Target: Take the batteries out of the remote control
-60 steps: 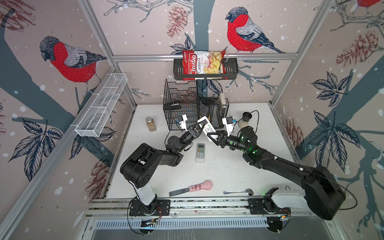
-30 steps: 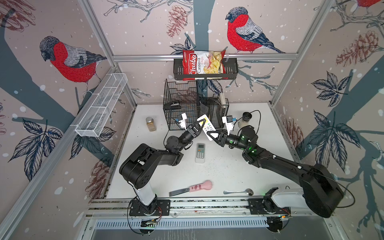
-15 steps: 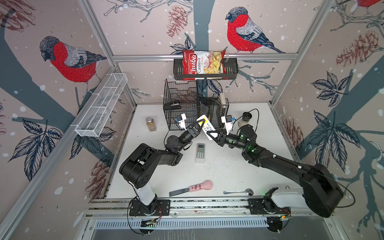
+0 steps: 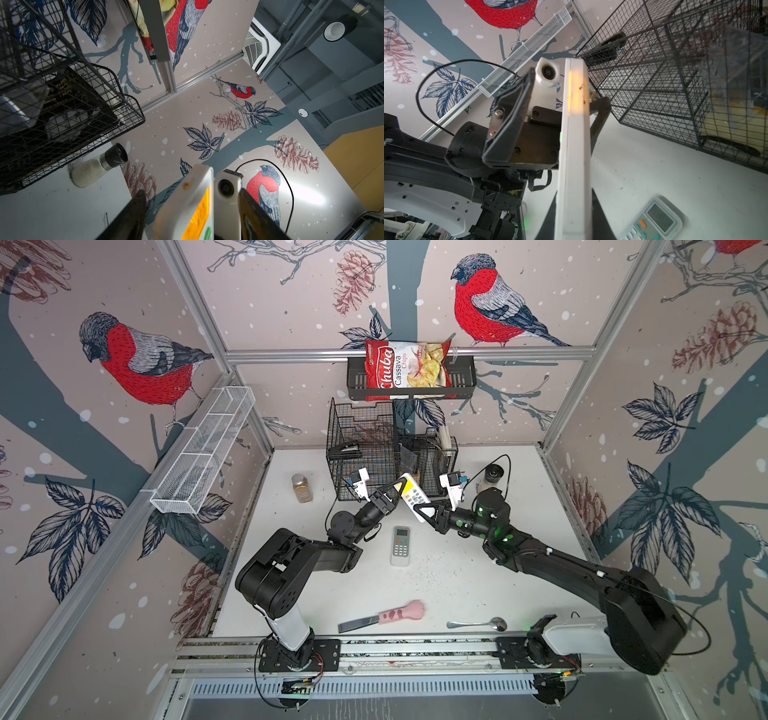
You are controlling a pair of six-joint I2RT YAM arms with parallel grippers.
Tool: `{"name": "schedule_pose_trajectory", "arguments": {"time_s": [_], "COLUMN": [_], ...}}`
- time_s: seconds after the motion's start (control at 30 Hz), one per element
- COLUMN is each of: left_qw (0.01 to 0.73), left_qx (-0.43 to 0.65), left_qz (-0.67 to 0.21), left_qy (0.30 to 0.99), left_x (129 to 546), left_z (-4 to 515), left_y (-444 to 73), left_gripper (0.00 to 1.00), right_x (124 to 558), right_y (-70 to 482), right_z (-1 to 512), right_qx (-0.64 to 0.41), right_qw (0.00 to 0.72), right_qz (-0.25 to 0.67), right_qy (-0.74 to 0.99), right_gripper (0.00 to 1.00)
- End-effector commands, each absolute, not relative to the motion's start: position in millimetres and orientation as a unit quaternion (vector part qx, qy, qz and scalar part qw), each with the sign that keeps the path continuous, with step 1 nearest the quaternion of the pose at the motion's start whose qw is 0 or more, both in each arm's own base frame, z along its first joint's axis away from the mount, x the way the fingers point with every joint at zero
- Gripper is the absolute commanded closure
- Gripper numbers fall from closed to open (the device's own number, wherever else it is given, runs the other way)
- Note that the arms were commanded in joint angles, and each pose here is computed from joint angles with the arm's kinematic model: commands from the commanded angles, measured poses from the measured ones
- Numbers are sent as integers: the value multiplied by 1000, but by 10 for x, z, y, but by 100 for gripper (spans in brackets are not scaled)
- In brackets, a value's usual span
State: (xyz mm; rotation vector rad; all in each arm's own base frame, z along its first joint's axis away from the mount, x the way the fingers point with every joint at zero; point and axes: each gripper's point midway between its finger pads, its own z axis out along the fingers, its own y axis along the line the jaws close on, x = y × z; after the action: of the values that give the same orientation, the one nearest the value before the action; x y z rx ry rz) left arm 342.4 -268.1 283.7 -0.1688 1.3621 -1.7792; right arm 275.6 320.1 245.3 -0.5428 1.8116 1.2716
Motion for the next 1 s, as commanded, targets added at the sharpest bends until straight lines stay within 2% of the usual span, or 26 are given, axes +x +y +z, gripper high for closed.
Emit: {"name": "schedule_pose_trajectory", "arguments": {"time_s": [0.0, 0.27, 0.47, 0.63, 0.8, 0.97], "left_qw": [469, 427, 390, 328, 251, 215], "left_qx": [-30, -55, -82, -92, -96, -89], "left_qz": [-737, -688, -569, -506, -491, -491], "left_qy": [486, 584, 719, 792, 829, 839], "left_x": [3240, 3405, 3547, 3547, 3509, 3499], "left_z": [3174, 2886, 2598, 2413, 2242, 2311], "left_y": [-2551, -2559, -2477, -2364, -2326, -2367], "left_gripper": [26, 26, 26, 27, 30, 31], "right_x": [2826, 3027, 3092, 3044, 2968, 2864], "right_y": [3154, 2930, 2830, 2831, 2875, 2967], "right_z": [2413, 2186, 2043, 2051, 2098, 2088], "right_qx": [-222, -218, -237, -266, -295, -330], "right_qw": [433, 456, 471, 492, 510, 523], "right_qz": [473, 355, 247, 174, 127, 77], "right_qy": [734, 787, 813, 810, 798, 782], "right_gripper": [90, 91, 91, 91, 91, 91]}}
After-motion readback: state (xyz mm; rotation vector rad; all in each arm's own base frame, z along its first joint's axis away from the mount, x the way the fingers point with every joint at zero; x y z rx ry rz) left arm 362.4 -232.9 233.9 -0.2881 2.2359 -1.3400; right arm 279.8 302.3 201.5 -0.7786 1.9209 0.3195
